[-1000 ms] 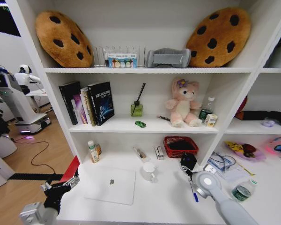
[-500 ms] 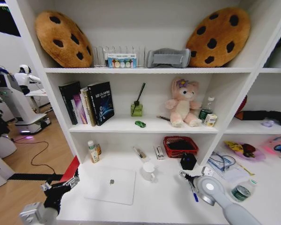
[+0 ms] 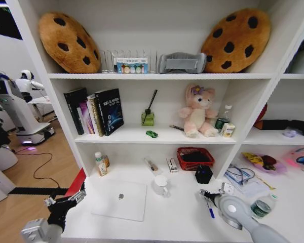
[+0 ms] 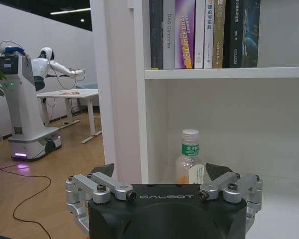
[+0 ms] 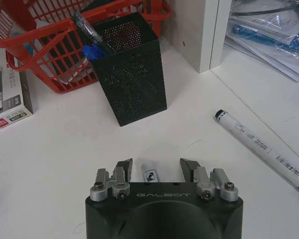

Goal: Organize the objects on the table.

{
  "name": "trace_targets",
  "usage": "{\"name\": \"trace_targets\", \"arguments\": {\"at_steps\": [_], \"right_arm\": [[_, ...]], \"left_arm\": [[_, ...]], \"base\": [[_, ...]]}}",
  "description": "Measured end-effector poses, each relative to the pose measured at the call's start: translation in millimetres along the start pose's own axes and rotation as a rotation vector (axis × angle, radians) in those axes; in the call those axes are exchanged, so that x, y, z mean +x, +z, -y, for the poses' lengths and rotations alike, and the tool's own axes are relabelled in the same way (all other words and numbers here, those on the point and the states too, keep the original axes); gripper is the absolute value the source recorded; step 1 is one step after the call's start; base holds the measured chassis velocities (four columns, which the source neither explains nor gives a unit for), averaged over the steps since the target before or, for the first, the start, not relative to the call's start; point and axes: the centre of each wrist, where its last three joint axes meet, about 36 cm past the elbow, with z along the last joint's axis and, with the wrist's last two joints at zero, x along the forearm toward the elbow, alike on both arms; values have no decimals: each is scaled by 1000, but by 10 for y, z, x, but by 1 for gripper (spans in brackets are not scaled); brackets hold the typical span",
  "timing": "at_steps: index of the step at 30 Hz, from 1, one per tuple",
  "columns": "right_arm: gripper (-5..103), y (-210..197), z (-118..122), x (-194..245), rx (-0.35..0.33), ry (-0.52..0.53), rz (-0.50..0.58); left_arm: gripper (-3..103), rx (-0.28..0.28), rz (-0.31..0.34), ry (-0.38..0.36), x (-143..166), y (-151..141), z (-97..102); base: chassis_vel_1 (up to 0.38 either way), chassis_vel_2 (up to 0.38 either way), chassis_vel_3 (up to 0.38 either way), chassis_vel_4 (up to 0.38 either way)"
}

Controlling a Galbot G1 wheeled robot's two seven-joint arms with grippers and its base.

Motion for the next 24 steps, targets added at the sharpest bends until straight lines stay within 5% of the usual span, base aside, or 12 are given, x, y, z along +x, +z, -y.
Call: {"name": "trace_targets", "arguments": {"at_steps": [2,9,24], "right_arm": [[44,8,22,-33,0,-5,-4],[18,69,-26,-17,-1,-21,-15],[9,38,-121,157,-6,-53,13]], "left_arm": [[100,0,0,0,0,0,0],[100,0,0,0,0,0,0],[100,0,0,0,0,0,0]], "base": [[0,0,0,0],[0,0,0,0],[0,0,0,0]]}}
